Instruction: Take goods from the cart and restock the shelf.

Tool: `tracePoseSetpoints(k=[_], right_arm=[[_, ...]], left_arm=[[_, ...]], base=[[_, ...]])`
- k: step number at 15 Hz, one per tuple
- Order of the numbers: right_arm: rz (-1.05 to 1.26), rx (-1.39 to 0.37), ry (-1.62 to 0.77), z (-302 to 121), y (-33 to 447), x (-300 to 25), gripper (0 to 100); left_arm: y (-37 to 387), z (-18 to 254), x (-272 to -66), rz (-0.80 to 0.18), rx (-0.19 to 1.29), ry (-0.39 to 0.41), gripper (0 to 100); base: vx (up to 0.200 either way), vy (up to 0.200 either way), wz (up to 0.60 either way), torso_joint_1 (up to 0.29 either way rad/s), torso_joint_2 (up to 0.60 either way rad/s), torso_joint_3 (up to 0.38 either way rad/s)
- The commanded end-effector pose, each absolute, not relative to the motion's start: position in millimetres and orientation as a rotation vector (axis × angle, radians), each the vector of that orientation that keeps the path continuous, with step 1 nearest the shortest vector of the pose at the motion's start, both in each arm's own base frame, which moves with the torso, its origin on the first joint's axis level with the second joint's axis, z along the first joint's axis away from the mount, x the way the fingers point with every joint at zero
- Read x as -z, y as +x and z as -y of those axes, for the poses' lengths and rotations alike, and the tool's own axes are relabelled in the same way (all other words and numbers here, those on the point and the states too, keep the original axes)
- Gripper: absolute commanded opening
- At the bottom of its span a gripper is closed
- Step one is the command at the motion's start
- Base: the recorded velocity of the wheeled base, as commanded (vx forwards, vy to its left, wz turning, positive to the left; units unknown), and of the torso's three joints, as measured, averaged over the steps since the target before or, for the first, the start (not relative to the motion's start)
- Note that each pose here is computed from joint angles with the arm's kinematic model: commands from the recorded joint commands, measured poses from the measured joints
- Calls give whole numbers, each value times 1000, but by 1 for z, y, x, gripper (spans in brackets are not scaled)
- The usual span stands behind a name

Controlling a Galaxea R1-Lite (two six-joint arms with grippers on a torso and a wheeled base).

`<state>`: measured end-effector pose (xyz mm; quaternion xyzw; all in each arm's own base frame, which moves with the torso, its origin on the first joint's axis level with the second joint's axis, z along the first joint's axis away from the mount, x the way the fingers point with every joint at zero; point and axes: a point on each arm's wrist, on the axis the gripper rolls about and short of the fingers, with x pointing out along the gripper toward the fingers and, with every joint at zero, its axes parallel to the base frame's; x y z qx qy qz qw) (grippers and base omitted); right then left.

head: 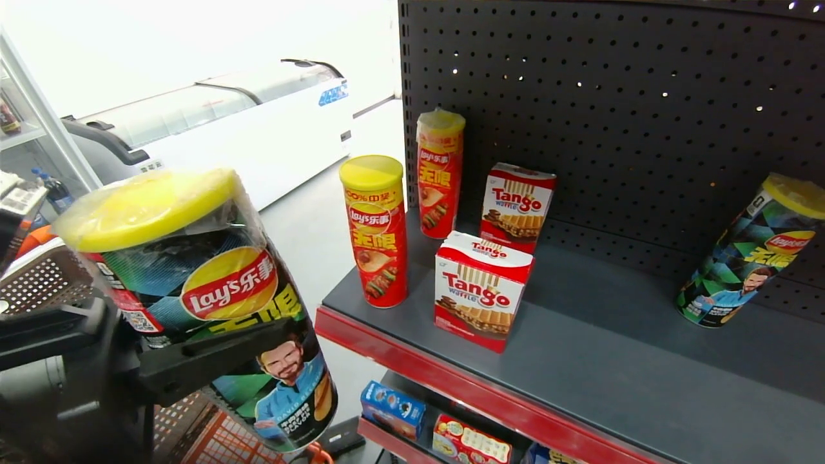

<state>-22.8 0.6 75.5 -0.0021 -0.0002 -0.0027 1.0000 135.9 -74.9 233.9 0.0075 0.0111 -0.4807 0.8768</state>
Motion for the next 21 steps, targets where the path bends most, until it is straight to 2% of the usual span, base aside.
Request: tracePoseSetpoints(k=[1, 4, 12, 21], right_arm=[[0, 3, -5, -1, -23, -75, 100], [0, 5, -5, -1, -23, -75, 100], [0, 5, -5, -1, -23, -75, 100], [2, 5, -5, -1, -23, -76, 100]], left_arm=[[138, 82, -235, -30, 1045, 2, 0], [135, 86, -234, -35, 1112, -1, 0], [136, 86, -234, -39, 1107, -2, 0], [134, 82, -232, -38, 1072, -1, 0]], base=[[0, 0, -600, 2, 2, 7], [0, 0, -600, 2, 2, 2], [0, 0, -600, 6, 4, 2], [0, 0, 0, 0, 0, 0]])
